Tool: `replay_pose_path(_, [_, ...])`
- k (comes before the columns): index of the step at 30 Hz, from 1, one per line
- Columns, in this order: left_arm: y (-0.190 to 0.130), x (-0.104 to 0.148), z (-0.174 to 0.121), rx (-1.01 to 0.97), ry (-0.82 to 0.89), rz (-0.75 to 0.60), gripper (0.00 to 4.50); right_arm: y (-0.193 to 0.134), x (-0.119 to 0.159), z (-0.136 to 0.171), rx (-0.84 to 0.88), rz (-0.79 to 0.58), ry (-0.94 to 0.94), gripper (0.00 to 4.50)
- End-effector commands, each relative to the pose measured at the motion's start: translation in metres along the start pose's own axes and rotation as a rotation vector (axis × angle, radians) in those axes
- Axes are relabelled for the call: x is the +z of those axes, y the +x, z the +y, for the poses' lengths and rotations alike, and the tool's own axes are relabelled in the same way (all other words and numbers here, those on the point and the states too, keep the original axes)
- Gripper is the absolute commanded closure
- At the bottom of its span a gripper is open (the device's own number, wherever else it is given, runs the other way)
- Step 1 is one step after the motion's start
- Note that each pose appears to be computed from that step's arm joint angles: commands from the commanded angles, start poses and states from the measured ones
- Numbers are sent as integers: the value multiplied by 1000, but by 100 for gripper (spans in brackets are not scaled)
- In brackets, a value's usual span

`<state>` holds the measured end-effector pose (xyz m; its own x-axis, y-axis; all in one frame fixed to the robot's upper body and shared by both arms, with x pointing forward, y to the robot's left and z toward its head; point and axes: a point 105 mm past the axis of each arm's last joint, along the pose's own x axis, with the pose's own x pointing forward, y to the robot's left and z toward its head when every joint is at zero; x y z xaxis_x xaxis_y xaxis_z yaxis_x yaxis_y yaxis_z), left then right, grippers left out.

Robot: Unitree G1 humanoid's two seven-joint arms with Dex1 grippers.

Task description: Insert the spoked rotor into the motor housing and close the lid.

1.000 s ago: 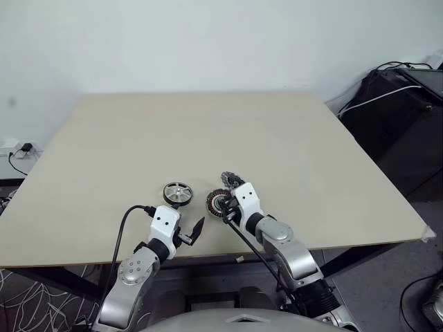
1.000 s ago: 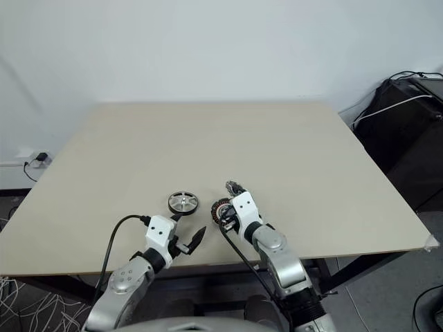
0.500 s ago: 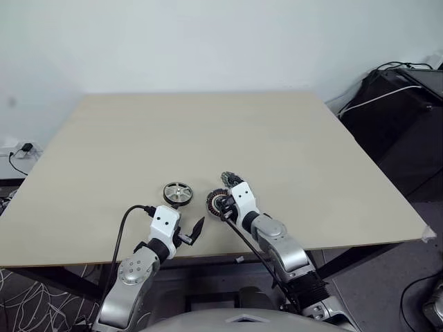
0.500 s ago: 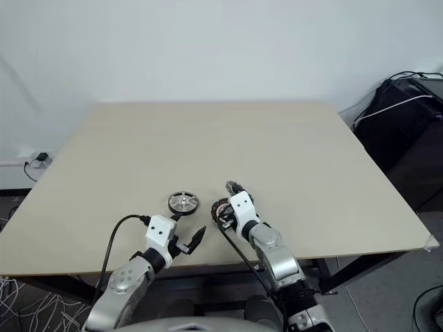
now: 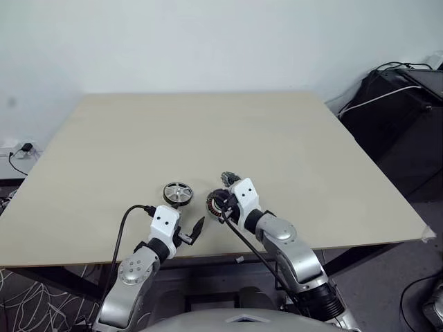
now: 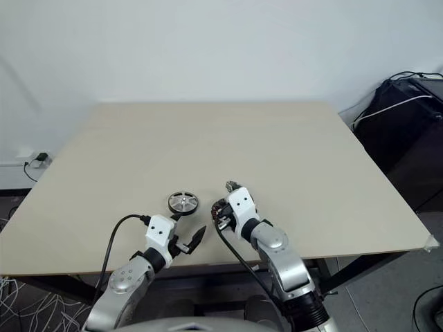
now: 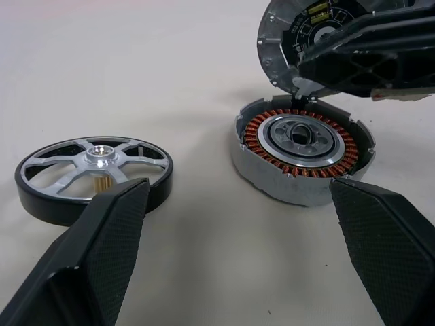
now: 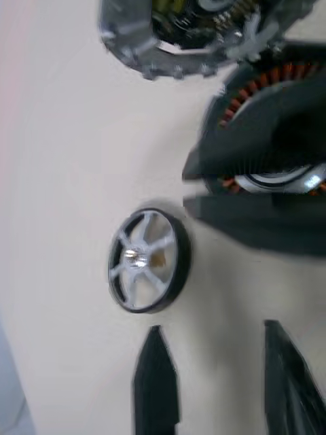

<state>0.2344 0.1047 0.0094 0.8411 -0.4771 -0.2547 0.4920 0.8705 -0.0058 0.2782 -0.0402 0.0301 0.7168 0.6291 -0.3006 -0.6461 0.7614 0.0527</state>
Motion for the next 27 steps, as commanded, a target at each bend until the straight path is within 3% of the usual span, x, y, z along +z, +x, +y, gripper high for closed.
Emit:
replay_pose_path(1, [4, 14, -1, -5, 28, -56, 0, 4, 8, -6, -42, 9, -42, 446])
replay_pose_path(16, [2, 14, 0, 1, 26, -55, 0, 25, -11, 0, -13, 117, -45, 446])
replay_pose_path(27, [2, 15, 0, 2, 24, -58, 0, 29, -20, -24, -116, 147, -28, 446])
